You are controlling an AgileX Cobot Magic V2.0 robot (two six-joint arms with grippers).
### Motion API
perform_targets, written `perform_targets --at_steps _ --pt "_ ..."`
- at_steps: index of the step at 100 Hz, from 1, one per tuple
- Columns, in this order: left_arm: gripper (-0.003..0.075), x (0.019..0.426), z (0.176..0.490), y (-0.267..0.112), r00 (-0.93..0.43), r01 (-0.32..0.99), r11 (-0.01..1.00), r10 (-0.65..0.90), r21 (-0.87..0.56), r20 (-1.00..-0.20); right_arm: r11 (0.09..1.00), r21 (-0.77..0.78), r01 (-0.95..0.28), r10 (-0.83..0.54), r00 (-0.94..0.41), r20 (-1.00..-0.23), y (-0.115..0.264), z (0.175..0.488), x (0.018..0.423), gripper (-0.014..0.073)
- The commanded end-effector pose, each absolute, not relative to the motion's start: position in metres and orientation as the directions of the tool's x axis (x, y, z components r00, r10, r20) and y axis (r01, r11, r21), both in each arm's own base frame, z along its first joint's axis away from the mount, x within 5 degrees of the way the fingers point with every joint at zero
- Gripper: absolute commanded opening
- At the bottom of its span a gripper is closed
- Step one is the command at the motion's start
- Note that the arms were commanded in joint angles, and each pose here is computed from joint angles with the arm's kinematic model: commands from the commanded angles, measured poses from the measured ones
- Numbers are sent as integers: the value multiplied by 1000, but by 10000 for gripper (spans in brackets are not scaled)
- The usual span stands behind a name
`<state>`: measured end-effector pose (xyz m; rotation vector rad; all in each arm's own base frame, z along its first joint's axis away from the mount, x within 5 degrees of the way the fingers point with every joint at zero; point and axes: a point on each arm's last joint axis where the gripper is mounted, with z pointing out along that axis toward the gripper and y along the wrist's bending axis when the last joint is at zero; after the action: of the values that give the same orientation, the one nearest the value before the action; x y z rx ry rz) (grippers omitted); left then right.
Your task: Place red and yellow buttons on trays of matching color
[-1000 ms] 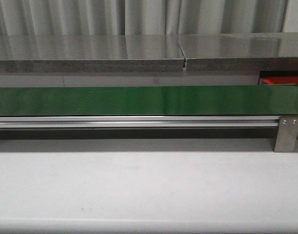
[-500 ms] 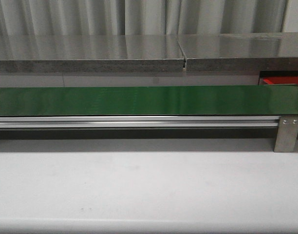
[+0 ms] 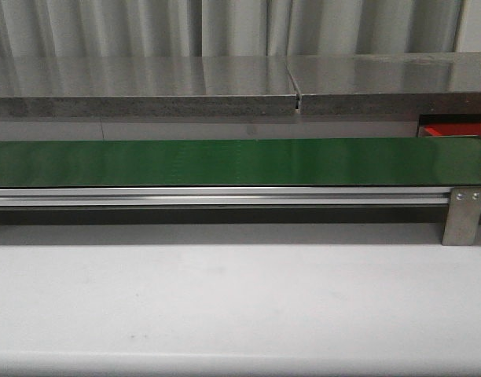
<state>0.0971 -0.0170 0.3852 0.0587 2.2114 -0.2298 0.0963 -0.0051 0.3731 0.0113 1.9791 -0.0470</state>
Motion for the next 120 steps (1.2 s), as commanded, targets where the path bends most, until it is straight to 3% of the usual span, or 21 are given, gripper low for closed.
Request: perform_targets --at_steps 1,50,88,106,120 --pt "-20 99 396 -18 -543 133 979 -59 -155 -838 998 -43 36 -30 -316 -948 -5 384 92 -74" --pt "-20 109 403 -16 -465 113 980 -95 -165 -880 999 -43 33 -29 -332 -943 -5 383 91 -74" --pt "-20 177 387 -12 -544 49 986 -106 -157 -833 999 -43 34 -29 -331 -943 -5 383 91 -74" --pt "-15 213 381 9 -586 -58 985 -163 -160 -793 999 -43 34 -29 -331 -943 -5 383 91 -74" --pt "92 237 380 35 -589 -161 972 -232 -169 -774 999 -43 34 -29 -331 -943 -5 383 91 -74"
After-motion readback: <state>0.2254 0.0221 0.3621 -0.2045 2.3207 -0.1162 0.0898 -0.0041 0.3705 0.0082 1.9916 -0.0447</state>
